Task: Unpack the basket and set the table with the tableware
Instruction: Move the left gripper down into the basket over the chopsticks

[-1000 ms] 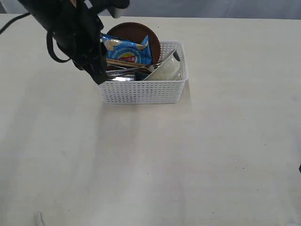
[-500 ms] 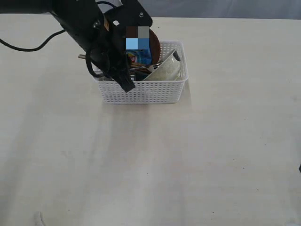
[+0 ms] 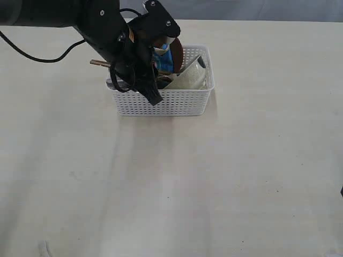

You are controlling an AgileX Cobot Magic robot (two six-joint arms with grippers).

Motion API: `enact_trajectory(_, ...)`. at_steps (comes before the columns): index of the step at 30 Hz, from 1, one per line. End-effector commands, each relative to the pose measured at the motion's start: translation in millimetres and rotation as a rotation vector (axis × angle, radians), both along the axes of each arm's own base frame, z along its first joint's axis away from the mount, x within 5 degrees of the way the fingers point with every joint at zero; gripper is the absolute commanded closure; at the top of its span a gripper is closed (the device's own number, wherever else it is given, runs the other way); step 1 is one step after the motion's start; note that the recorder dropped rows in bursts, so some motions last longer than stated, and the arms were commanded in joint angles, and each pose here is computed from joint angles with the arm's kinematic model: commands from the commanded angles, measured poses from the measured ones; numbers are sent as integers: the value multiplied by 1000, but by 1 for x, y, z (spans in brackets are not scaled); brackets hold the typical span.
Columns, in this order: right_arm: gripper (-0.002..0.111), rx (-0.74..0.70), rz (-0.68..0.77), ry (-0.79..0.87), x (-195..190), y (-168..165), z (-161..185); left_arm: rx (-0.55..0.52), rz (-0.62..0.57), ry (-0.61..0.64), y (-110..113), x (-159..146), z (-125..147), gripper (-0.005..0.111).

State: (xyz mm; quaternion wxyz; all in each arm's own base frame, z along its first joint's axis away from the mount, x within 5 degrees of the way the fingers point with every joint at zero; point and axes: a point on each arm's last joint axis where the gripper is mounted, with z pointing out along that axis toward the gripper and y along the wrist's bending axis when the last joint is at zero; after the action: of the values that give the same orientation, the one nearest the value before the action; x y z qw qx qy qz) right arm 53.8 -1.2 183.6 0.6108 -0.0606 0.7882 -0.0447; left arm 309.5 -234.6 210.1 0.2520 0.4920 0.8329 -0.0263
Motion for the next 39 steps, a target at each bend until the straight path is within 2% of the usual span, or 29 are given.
enact_trajectory(1,109,-5,-5,-4,0,0,-1,-34,3,-50,-4,4,3,72)
enact_trajectory(6,109,-5,-5,-4,0,0,-1,-38,1,-59,-4,5,3,72)
enact_trajectory(12,109,-5,-5,-4,0,0,-1,49,-42,-80,1,6,2,72)
enact_trajectory(17,109,-5,-5,-4,0,0,-1,55,-53,-86,1,6,2,72)
enact_trajectory(25,109,-5,-5,-4,0,0,-1,73,-96,-91,-6,13,-22,72)
enact_trajectory(32,109,-5,-5,-4,0,0,-1,66,-98,-97,-8,16,-29,72)
enact_trajectory(35,109,-5,-5,-4,0,0,-1,65,-98,-99,-8,16,-29,79)
enact_trajectory(39,109,-5,-5,-4,0,0,-1,65,-98,-99,-8,16,-29,105)
